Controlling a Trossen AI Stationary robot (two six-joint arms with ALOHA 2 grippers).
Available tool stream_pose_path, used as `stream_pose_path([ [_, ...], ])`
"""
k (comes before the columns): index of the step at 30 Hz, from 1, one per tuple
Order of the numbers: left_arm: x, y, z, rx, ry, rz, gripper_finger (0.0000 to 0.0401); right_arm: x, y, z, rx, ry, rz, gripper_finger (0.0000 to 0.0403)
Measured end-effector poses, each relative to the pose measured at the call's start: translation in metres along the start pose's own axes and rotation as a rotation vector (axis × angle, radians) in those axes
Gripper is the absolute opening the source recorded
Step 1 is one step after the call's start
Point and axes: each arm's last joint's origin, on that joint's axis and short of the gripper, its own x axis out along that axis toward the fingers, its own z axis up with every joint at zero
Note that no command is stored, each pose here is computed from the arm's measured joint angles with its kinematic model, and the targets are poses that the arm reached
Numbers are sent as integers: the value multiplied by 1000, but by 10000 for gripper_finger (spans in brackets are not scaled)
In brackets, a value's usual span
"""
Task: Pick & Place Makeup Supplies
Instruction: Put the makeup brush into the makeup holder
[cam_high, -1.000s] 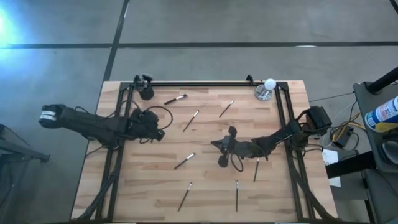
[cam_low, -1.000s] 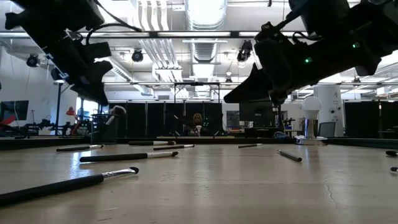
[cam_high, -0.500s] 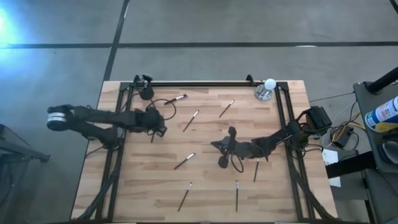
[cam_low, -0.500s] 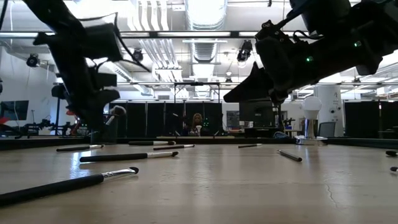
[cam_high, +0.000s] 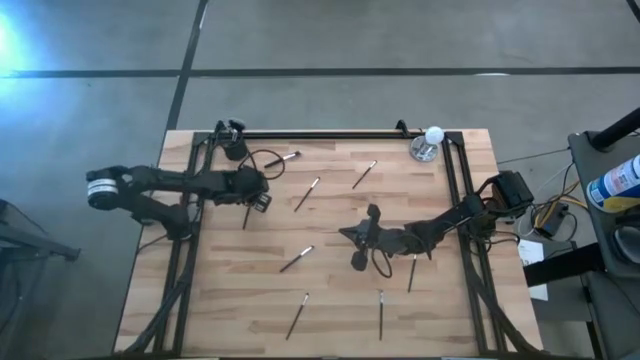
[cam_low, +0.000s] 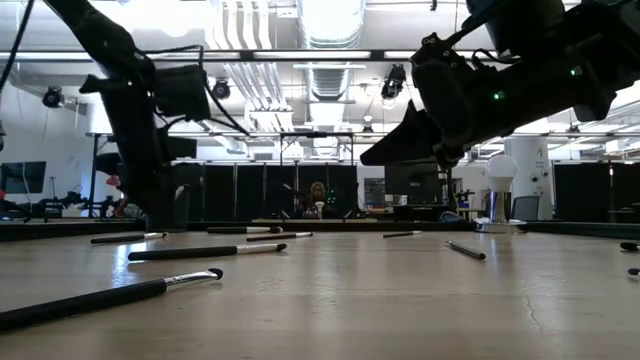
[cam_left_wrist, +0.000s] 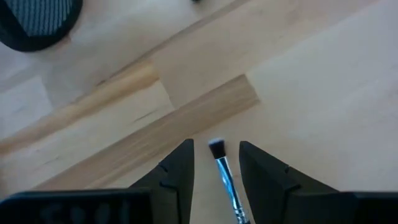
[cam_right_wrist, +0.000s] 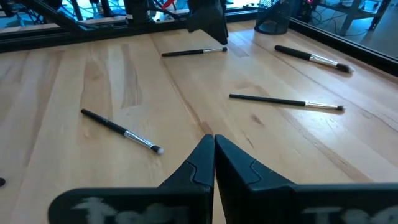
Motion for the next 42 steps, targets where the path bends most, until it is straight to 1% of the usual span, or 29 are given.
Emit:
stream_pose_path([
  [4,10,-2,-2,11,30,27,119,0,0,0,0,0,0,8],
  [10,22,-9,-1,44,24,23,119,0,0,0,0,0,0,8],
  [12,25,-10,-1,52,27,24,112,0,0,0,0,0,0,8],
  [15,26,-11,-1,66,36,20,85,0,0,0,0,0,0,8],
  [20,25,-11,-1,64,41,5,13,0,0,0,0,0,0,8],
  [27,12,-4,-1,85,40,8,1,0,0,0,0,0,0,8],
  [30,-2,-2,8,60,-35,1,1,0,0,0,0,0,-1,8],
  [33,-17,1,11,43,-111,-17,1,0,0,0,0,0,-1,8],
  [37,-44,4,17,-7,-266,-65,0,0,0,0,0,0,-1,8],
  [42,-72,6,13,-76,-483,-141,0,0,0,0,0,-1,-1,8],
])
